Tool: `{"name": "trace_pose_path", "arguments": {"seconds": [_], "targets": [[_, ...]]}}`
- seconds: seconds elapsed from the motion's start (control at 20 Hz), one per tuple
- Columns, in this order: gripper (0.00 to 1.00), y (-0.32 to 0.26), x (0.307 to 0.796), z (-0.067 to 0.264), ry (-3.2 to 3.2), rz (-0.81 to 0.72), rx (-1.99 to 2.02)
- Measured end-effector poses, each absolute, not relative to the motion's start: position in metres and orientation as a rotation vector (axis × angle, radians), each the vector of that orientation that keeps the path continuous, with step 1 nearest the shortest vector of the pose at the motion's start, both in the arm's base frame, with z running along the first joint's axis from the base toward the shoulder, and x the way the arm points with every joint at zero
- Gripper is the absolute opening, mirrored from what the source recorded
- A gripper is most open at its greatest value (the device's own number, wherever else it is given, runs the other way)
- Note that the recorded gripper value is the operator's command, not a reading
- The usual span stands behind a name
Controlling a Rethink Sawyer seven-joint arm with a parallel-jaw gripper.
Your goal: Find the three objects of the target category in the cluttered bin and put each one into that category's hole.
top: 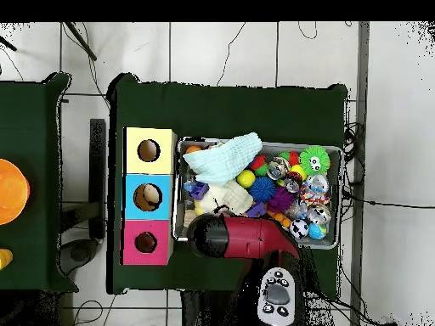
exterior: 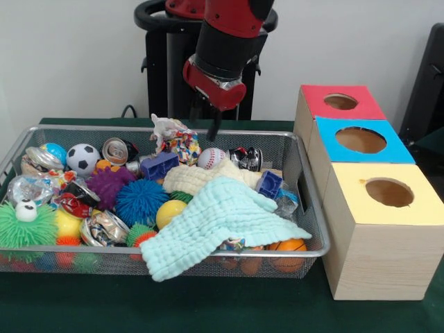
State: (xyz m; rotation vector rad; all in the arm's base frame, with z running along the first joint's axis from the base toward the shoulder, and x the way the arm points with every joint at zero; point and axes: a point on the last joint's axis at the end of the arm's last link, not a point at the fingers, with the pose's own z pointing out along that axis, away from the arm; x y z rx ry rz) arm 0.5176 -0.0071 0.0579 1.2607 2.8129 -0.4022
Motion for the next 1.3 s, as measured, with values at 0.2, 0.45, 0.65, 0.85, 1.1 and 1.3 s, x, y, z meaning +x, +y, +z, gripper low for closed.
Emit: {"name": "trace_pose_path", "arguments": {"seconds": [0.2,0.45,0.65,0.85,1.1,1.3], "targets": [[0.0,-0.008,0.516,0.058,2.812,-0.409,1.223],[0.0,-0.011,0.517,0.062,2.776,-0.411,1.024],[0.0,-0.014,0.523,0.068,2.732,-0.383,0.908],[0.0,-0.017,0.526,0.074,2.707,-0.374,0.863],[0.0,-0.016,0.525,0.075,2.71,-0.381,0.845],[0.0,-0.016,0.527,0.075,2.711,-0.385,0.824]]}}
